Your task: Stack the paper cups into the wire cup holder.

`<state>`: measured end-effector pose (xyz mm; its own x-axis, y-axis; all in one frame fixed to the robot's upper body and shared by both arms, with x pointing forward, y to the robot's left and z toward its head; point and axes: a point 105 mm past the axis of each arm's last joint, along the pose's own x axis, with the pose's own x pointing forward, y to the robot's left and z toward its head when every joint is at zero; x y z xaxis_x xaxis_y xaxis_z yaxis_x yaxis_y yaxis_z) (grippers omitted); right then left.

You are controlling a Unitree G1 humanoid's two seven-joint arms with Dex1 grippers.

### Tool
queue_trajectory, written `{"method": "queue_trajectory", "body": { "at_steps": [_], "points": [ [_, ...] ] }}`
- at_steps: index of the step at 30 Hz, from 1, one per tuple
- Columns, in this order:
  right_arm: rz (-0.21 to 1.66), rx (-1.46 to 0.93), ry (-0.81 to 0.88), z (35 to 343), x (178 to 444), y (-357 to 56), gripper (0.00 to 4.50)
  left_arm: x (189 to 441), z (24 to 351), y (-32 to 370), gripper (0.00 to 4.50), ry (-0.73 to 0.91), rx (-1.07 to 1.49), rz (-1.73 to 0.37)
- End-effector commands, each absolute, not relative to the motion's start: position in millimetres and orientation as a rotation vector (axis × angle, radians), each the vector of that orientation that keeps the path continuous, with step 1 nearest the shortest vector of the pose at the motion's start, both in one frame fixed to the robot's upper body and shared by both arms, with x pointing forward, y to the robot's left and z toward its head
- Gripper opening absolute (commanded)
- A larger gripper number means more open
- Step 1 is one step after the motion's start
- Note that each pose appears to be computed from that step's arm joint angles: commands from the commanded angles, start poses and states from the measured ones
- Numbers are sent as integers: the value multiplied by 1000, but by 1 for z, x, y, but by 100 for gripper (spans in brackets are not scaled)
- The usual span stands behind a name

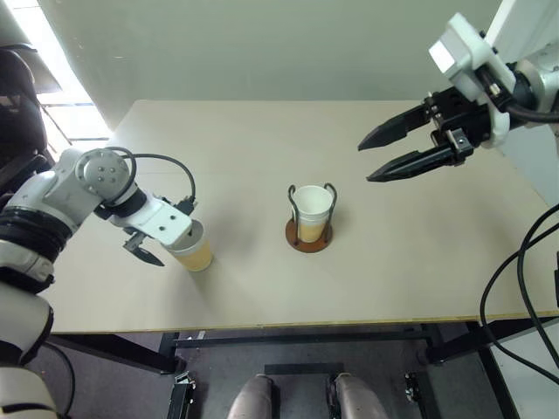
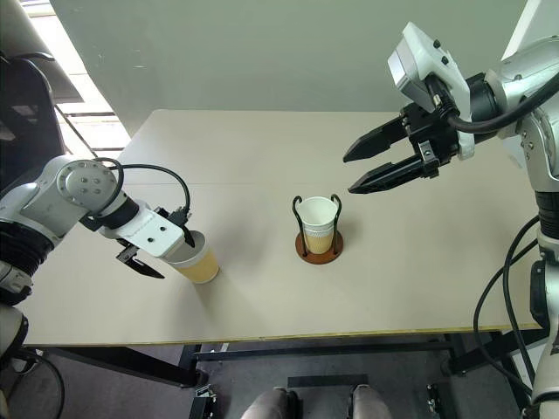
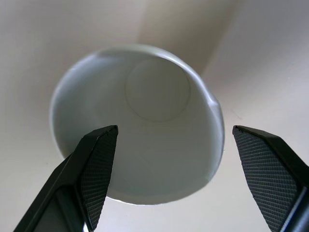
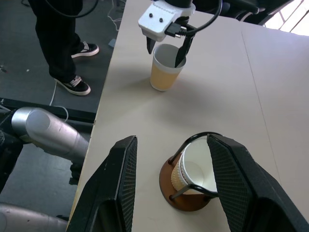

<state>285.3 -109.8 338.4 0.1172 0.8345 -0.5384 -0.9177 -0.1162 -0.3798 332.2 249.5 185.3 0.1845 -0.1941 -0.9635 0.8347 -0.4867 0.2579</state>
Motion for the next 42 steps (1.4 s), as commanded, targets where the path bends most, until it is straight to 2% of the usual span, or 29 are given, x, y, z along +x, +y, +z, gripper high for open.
{"method": "queue_trajectory", "body": {
  "at_steps": [1, 2, 6, 15, 20, 29, 35, 42],
  "points": [
    [1484, -824, 97, 347, 278, -112, 229, 329, 188, 250, 410, 627, 1580, -1477],
    [1484, -823, 98, 347, 278, -112, 229, 329, 187, 249, 410, 627, 1580, -1481],
    [1483, -819, 97, 347, 278, -112, 233, 328, 186, 245, 319, 607, 1569, -1504],
    [1478, -814, 99, 345, 279, -112, 233, 341, 195, 233, 6, 546, 1533, -1476],
    [1471, -813, 105, 344, 280, -114, 233, 354, 207, 225, 2, 509, 1525, -1433],
    [1420, -825, 122, 345, 285, -126, 233, 390, 261, 185, 2, 323, 1574, -1275],
    [1345, -784, 128, 349, 299, -144, 233, 399, 288, 149, 2, 206, 1599, -1244],
    [1241, -751, 164, 347, 315, -172, 233, 400, 304, 118, 2, 113, 1601, -1253]
  ]
}}
